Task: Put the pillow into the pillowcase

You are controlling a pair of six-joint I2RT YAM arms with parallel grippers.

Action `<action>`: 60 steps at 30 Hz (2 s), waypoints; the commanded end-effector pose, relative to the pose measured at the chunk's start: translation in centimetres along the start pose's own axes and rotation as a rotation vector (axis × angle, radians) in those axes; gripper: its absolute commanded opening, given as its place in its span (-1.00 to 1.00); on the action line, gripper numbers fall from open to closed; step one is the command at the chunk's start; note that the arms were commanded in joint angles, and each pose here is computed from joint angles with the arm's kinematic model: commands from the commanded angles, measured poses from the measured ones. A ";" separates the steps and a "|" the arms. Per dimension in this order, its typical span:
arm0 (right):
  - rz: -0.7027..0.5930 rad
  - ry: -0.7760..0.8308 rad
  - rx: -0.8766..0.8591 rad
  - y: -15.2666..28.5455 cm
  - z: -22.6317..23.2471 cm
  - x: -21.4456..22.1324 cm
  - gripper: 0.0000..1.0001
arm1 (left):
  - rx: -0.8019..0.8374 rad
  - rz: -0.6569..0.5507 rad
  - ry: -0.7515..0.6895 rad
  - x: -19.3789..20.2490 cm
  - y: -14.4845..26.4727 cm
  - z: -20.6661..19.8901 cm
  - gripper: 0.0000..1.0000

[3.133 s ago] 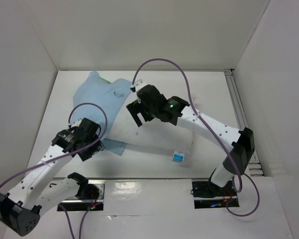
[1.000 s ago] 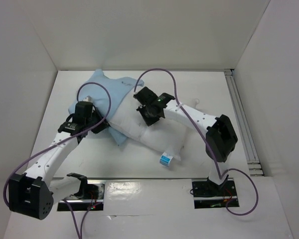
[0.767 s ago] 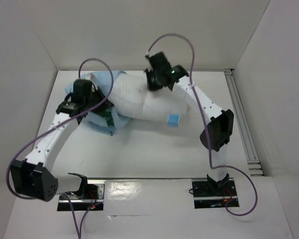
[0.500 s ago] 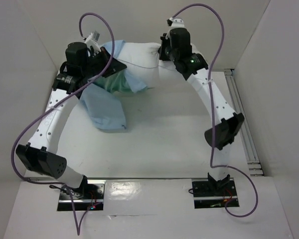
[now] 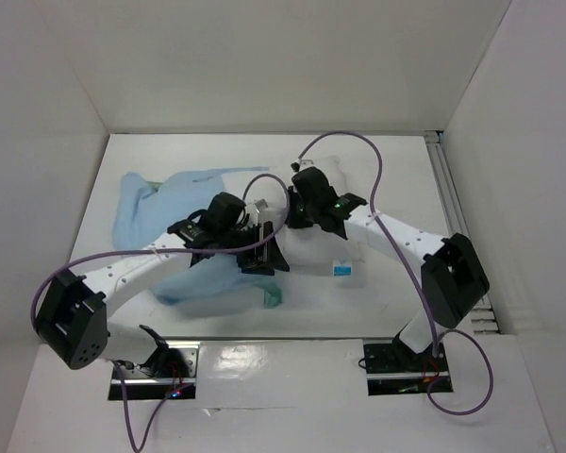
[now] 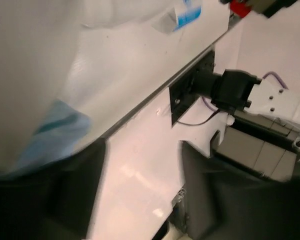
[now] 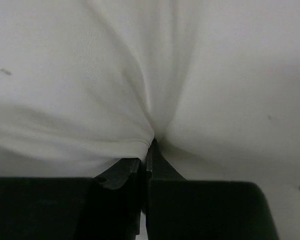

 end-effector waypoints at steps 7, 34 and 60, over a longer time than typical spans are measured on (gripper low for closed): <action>-0.088 -0.001 -0.260 4.8 6.0 -3.4 -0.39 | -0.014 -0.310 -0.344 -6.7 10.6 -9.6 0.85; -0.081 -0.187 0.134 5.0 -11.3 -11.6 1.00 | -1.266 -0.139 0.058 -15.8 12.3 12.0 0.40; -0.362 -0.014 -0.482 15.9 2.4 -21.2 -1.00 | -0.129 -0.508 -0.386 -23.8 13.2 -11.7 -1.00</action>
Point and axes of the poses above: each gripper's point midway between its finger pads, its own y axis back along the fingers, its own z axis along the line the jaws close on, x = y × z, the point moved 6 cm from there along y, back along the fingers, and after that the axes turned 14 degrees about -y, right-handed, at the moved point
